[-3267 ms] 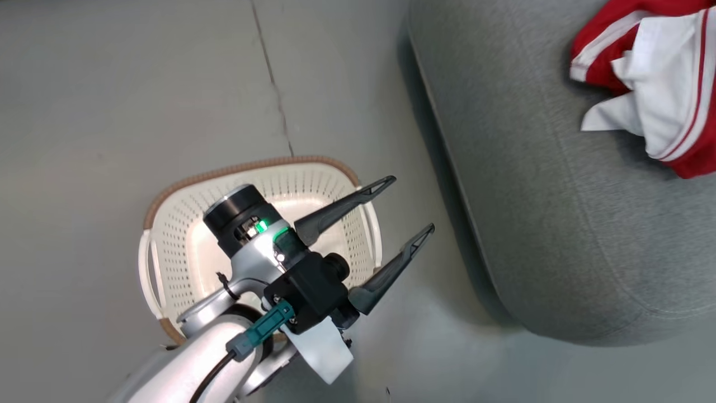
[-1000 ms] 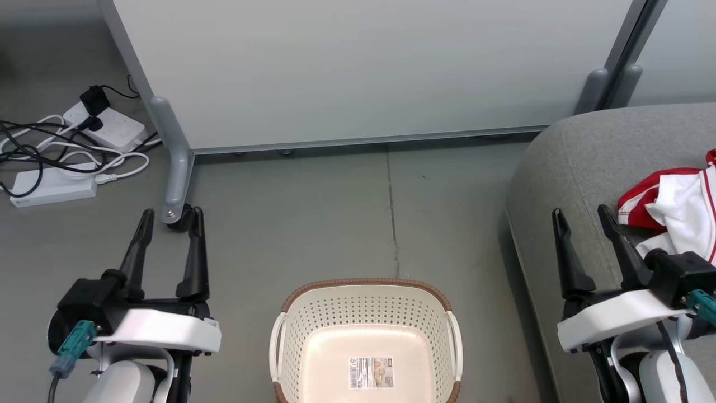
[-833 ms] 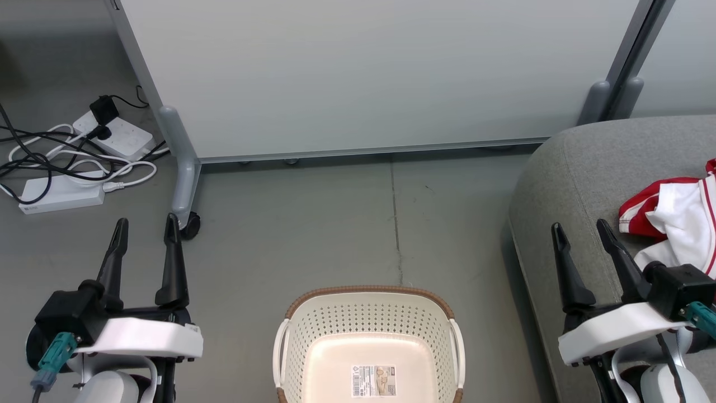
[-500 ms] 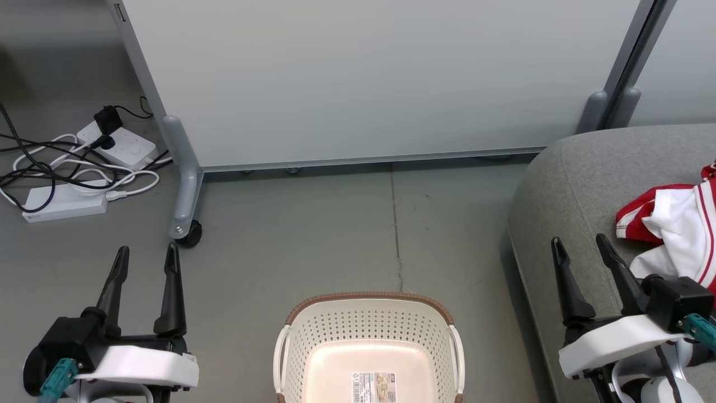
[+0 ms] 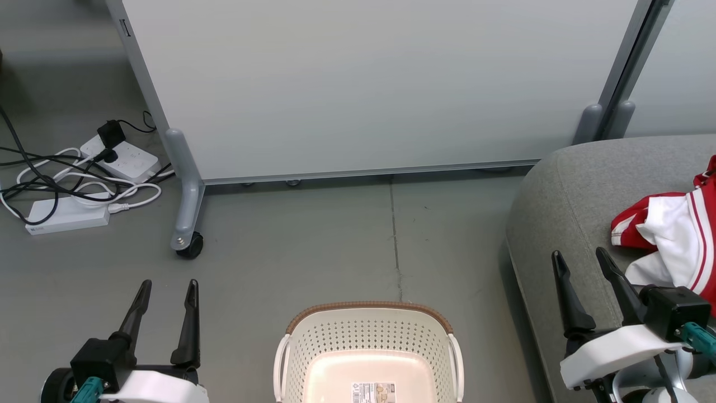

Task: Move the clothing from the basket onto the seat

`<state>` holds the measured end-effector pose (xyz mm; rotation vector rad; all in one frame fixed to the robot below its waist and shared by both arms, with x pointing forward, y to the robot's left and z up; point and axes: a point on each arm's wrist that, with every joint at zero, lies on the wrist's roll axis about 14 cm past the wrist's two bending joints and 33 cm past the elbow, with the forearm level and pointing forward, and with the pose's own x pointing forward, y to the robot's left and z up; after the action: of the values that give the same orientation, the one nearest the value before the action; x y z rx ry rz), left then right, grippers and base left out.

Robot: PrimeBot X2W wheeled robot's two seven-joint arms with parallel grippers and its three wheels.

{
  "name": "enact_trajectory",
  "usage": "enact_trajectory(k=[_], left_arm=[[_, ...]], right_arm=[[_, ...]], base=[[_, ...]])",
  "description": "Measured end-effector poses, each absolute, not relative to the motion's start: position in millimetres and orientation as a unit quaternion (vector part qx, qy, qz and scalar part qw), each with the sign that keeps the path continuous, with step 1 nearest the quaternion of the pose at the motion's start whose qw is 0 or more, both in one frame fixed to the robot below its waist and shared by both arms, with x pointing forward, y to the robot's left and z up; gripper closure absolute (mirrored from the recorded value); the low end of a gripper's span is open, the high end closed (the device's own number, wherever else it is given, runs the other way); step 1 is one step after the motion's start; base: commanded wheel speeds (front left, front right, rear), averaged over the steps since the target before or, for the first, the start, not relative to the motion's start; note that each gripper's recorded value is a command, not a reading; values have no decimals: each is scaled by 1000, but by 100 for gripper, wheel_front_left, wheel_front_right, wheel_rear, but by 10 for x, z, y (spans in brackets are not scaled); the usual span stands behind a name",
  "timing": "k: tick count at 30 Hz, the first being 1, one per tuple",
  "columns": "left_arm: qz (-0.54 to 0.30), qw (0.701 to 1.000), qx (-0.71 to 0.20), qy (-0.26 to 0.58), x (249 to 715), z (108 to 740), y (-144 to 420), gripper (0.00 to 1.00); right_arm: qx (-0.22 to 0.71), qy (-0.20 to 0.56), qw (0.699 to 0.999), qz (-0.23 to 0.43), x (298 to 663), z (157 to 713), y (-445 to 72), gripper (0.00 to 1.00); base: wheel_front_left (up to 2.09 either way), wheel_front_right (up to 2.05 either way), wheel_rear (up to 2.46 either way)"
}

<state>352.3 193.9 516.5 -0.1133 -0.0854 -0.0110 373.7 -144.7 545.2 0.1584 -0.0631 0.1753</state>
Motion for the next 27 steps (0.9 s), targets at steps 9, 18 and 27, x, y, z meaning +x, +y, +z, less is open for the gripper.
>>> enact_trajectory(k=[9, 18, 27], left_arm=[[-7, 999, -49, -16, 3496, 4997, 1930, 0], [-6, 999, -47, -6, 3499, 4936, 1933, 0], [-2, 999, -47, 0, 3495, 4897, 1952, 0]], right_arm=[[78, -18, 994, 80, 3681, 5380, -1493, 0], [76, -13, 994, 80, 3679, 5362, -1498, 0], [74, -11, 994, 80, 3681, 5354, -1493, 0]], base=[[0, 0, 0], [0, 0, 0], [0, 0, 0]])
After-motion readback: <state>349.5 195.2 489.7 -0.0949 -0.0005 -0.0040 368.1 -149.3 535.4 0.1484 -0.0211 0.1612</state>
